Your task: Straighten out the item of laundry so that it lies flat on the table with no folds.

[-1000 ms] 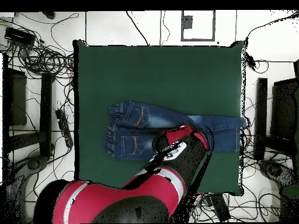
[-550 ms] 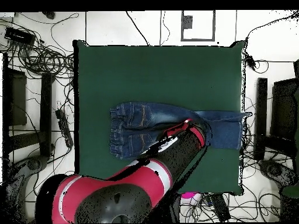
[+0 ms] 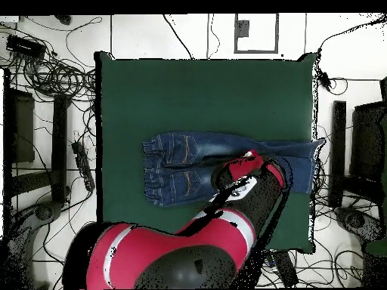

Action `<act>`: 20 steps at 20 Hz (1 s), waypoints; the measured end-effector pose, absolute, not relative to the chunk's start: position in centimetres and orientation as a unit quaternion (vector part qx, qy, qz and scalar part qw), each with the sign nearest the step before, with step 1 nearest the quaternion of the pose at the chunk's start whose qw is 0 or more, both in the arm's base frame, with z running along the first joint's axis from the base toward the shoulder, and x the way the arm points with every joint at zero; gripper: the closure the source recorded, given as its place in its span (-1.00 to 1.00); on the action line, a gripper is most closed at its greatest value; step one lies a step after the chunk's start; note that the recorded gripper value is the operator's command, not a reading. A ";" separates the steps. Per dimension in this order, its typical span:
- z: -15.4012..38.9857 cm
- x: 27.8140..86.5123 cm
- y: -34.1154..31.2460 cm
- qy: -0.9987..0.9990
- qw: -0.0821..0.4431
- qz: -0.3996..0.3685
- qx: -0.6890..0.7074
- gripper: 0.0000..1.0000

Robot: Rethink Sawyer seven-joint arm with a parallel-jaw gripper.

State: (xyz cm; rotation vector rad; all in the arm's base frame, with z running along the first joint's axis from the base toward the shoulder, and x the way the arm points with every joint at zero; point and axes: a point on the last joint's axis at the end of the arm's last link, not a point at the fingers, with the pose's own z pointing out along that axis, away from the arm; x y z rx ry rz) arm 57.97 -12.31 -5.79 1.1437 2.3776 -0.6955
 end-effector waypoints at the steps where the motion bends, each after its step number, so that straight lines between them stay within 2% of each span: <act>1: -5.8 58.0 -12.5 0.852 0.205 -0.247 0.414 -1.00; 11: -4.8 58.9 -12.0 0.849 0.205 -0.239 0.424 -1.00; 20: -4.7 60.4 -11.1 0.845 0.195 -0.196 0.457 -1.00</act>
